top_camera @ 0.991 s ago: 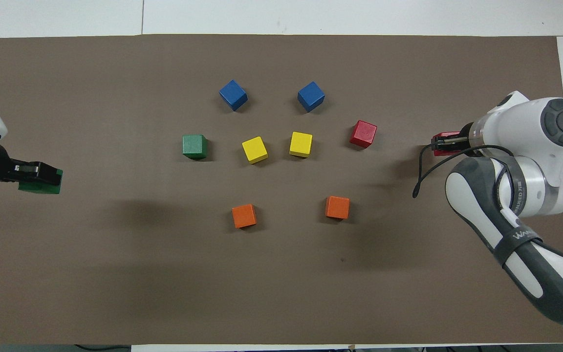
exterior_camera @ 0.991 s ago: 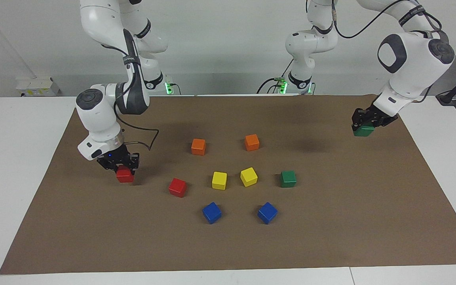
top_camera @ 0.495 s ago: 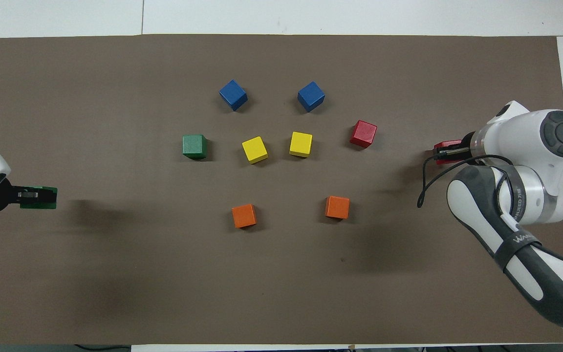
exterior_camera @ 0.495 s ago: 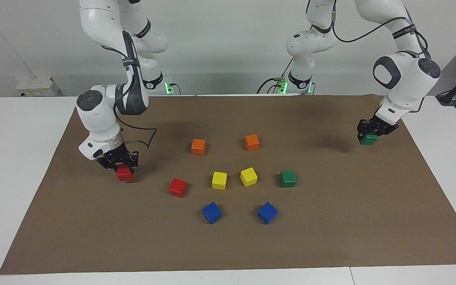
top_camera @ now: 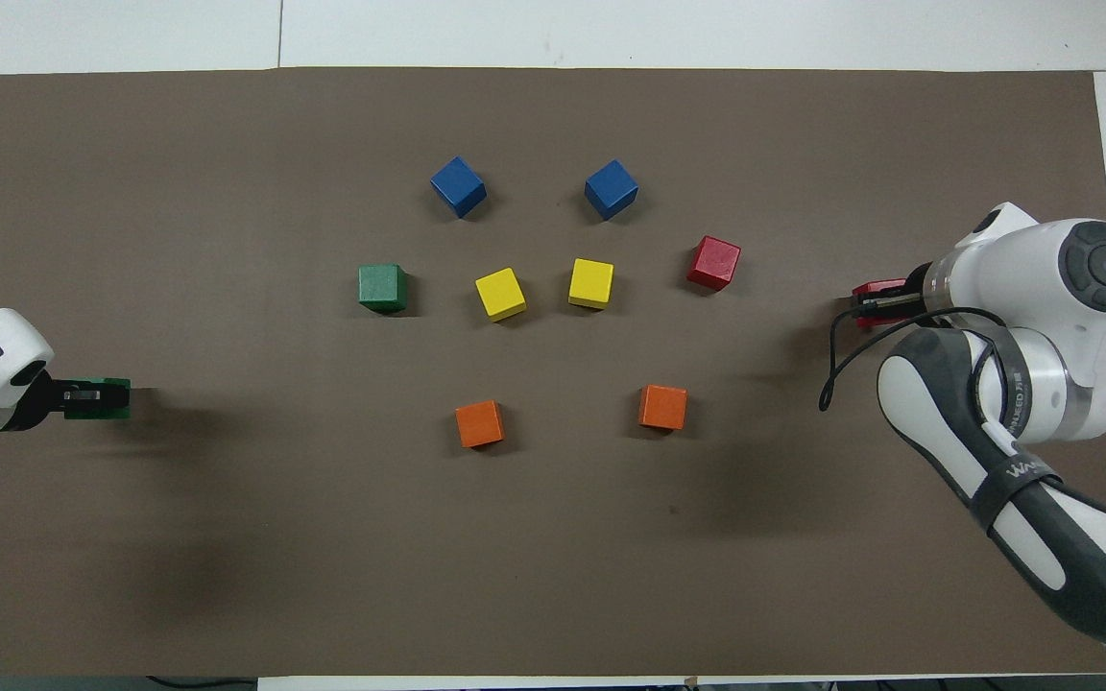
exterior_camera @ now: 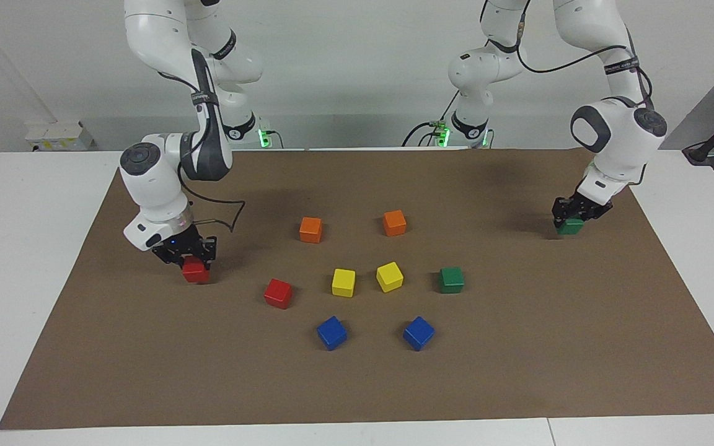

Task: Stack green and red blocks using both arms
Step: 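Place green with the left gripper while the right gripper carries red outward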

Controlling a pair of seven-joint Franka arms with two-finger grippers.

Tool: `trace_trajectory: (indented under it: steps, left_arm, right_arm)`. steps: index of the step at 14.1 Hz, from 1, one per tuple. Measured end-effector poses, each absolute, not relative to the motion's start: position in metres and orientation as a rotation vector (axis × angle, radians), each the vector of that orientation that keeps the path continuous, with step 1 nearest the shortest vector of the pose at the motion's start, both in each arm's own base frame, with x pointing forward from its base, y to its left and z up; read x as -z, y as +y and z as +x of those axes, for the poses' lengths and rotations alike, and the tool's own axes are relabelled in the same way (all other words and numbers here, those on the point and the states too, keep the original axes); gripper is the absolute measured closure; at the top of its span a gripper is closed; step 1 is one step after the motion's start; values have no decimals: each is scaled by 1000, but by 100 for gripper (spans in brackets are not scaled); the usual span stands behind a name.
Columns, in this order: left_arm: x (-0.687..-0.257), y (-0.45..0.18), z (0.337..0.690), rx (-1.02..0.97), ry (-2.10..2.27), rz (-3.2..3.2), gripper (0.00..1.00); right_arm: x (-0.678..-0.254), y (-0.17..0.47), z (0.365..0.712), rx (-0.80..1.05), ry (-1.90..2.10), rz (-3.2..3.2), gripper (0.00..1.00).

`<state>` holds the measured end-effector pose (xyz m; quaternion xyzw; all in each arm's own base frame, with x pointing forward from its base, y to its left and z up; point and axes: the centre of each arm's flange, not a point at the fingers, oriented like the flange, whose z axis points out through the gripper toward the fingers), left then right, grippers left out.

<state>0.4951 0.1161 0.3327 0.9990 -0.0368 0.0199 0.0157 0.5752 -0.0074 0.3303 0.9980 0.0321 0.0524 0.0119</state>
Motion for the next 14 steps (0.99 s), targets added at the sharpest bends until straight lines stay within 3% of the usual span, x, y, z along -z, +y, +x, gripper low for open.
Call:
trace_trajectory:
  steps: [14]
  left_arm:
    - [-308,126,495,-24,-84,3102,45]
  right_arm:
    - [-312,-8,575,-201,100,3112,46]
